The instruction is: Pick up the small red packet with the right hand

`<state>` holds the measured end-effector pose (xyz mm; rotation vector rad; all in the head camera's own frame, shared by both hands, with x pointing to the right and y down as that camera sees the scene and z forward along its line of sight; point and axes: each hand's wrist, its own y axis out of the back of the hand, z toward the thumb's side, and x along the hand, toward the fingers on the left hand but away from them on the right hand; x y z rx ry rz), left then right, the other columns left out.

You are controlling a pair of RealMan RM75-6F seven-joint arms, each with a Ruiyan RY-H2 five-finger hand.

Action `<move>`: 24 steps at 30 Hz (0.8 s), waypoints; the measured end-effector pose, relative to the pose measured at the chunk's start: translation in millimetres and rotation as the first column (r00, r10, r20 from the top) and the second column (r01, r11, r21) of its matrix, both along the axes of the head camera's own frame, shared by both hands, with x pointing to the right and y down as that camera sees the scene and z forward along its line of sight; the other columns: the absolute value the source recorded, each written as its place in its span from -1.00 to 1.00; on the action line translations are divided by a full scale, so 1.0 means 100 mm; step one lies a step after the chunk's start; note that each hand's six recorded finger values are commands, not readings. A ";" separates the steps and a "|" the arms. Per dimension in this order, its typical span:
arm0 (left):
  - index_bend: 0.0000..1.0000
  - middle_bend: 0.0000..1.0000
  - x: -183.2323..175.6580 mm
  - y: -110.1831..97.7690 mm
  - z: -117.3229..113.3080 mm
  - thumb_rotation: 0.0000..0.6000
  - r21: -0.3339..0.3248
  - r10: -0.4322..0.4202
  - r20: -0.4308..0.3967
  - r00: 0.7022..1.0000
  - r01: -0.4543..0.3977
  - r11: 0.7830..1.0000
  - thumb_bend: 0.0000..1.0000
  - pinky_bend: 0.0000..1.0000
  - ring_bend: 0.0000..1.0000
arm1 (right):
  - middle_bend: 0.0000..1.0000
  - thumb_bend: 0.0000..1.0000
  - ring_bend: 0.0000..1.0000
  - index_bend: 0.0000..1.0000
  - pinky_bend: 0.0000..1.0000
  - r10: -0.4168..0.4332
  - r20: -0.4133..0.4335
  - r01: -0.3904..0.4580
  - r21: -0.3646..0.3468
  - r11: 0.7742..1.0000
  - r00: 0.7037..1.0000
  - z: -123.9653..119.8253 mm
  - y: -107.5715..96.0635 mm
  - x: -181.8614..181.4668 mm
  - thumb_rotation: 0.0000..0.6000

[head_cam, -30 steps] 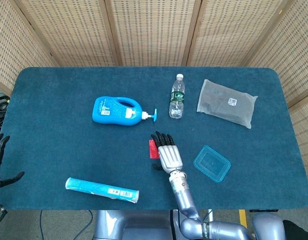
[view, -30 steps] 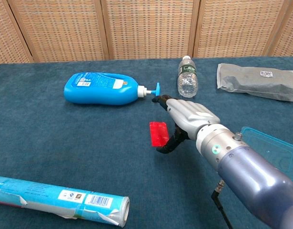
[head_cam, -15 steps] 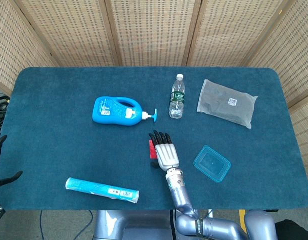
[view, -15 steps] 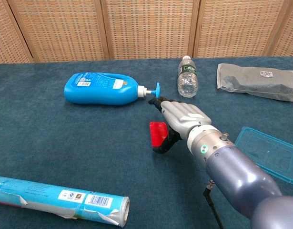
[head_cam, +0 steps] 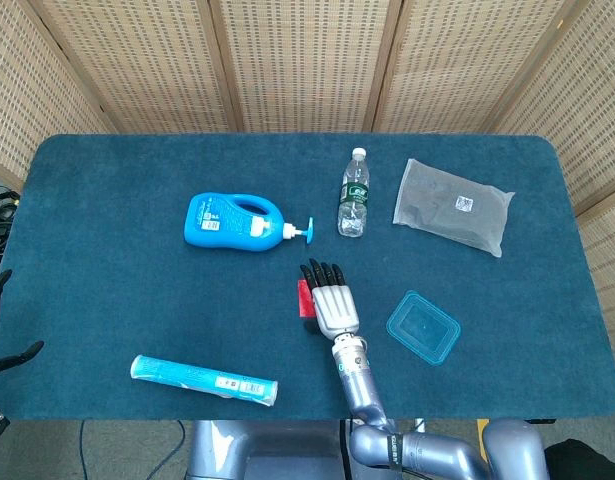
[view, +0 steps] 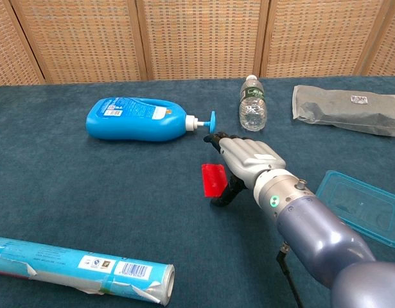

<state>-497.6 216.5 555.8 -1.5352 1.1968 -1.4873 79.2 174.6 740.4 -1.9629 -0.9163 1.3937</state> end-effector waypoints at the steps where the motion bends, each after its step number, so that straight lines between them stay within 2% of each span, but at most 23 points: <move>1: -1.00 -1.00 0.00 0.00 0.00 1.00 0.002 -0.001 0.000 1.000 0.001 1.000 -0.71 -1.00 -1.00 | -1.00 -0.31 -1.00 -1.00 -1.00 0.000 -0.002 0.000 -0.001 1.000 1.000 0.01 0.00 0.00 1.00; 6: -1.00 -1.00 -0.02 -0.01 -0.01 1.00 0.003 -0.007 -0.001 1.000 0.007 1.000 -0.71 -1.00 -1.00 | -1.00 -0.29 -1.00 -1.00 -1.00 -0.005 -0.023 0.005 0.003 1.000 1.000 0.05 -0.01 0.03 1.00; 16: -1.00 -1.00 0.00 0.00 0.00 1.00 0.000 -0.002 -0.003 1.000 0.002 1.000 -0.71 -1.00 -1.00 | -1.00 -0.25 -1.00 -0.97 -1.00 0.013 -0.047 -0.010 0.056 0.998 0.999 0.06 -0.19 0.11 1.00; 24: -1.00 -1.00 0.00 0.00 0.00 1.00 0.001 -0.001 -0.005 1.000 0.001 1.000 -0.71 -1.00 -1.00 | -1.00 -0.23 -1.00 -0.64 -1.00 0.037 -0.010 -0.035 0.110 0.993 0.999 -0.05 -0.28 0.13 1.00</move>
